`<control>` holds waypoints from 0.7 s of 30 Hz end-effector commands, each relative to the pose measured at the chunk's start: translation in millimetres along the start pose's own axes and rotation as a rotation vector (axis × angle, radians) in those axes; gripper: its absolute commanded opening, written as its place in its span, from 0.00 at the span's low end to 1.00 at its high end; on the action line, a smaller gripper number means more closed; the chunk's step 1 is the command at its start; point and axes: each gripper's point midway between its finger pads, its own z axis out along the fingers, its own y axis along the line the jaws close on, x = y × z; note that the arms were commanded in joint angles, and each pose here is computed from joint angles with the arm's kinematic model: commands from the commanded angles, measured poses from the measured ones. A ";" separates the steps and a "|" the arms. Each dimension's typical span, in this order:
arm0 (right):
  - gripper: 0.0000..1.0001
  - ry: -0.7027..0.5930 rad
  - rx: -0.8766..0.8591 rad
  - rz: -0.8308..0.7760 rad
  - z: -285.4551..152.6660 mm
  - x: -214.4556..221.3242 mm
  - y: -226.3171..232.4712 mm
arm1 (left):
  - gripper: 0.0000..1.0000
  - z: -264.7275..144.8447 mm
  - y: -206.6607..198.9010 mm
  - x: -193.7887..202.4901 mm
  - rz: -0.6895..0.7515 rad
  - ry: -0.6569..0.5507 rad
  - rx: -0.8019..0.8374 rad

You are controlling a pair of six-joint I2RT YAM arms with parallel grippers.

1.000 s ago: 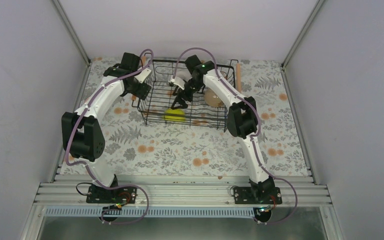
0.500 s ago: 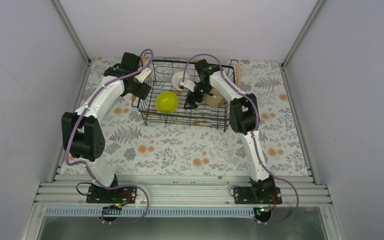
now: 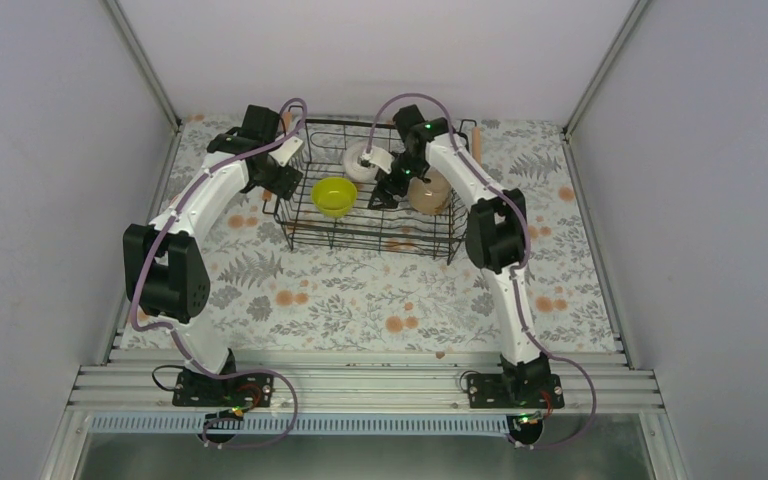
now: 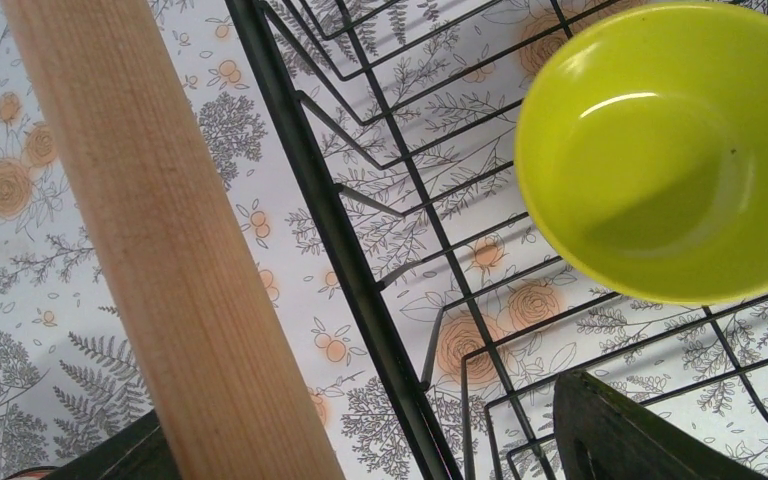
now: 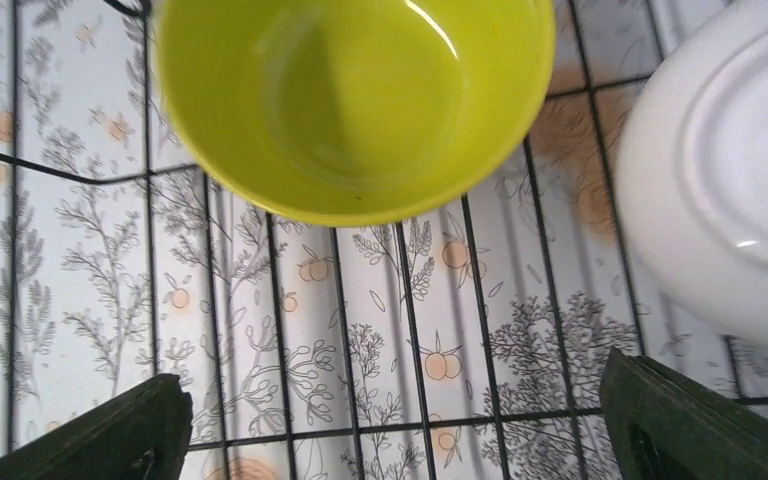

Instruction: Unload the bowls from the dish rack

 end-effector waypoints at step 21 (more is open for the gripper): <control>0.85 -0.014 0.163 -0.232 19.2 -68.8 28.9 | 0.79 -17.9 0.3 -7.1 0.000 -0.048 0.012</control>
